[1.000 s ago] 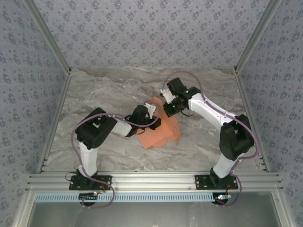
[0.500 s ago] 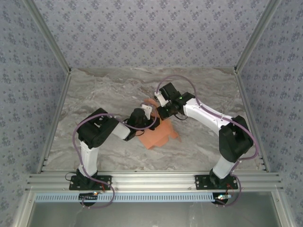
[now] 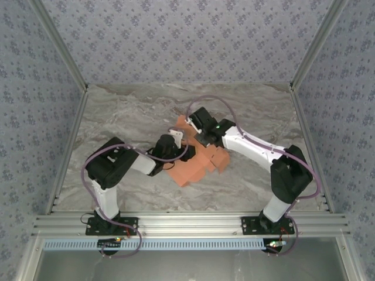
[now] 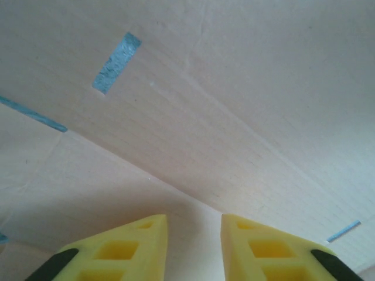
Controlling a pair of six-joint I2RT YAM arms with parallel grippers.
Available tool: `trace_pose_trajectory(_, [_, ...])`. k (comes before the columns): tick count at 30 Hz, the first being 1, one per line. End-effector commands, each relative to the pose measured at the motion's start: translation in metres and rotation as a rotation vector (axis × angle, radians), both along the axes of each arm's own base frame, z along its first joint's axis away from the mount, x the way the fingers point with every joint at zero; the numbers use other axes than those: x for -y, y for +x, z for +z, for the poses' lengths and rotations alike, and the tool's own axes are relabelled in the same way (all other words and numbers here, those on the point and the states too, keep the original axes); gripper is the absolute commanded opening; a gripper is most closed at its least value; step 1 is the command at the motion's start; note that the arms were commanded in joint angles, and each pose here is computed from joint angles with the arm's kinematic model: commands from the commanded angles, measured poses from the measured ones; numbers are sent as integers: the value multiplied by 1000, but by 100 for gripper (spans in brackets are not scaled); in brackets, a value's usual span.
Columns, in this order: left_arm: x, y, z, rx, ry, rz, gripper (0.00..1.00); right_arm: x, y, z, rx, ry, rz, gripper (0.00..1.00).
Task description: Fold the paper box
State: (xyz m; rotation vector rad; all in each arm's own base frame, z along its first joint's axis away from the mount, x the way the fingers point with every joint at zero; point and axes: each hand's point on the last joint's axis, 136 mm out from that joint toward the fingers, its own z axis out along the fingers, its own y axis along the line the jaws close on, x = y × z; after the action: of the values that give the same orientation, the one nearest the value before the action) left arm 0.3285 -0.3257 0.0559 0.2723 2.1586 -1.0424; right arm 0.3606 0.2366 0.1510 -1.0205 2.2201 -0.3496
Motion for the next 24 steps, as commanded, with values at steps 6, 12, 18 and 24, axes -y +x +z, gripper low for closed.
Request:
trace_pose_trajectory(6, [-58, 9, 16, -44, 8, 146, 38, 10, 17, 6, 258, -253, 65, 0])
trace_pose_trajectory(12, [-98, 14, 30, -101, 26, 261, 41, 8, 21, -5, 356, -330, 141, 0])
trace_pose_trajectory(18, [-115, 16, 49, -92, 32, 297, 46, 7, 22, -6, 434, -378, 171, 0])
trace_pose_trajectory(24, [-114, 18, 60, -79, 20, 293, 48, 6, 20, -6, 457, -391, 194, 0])
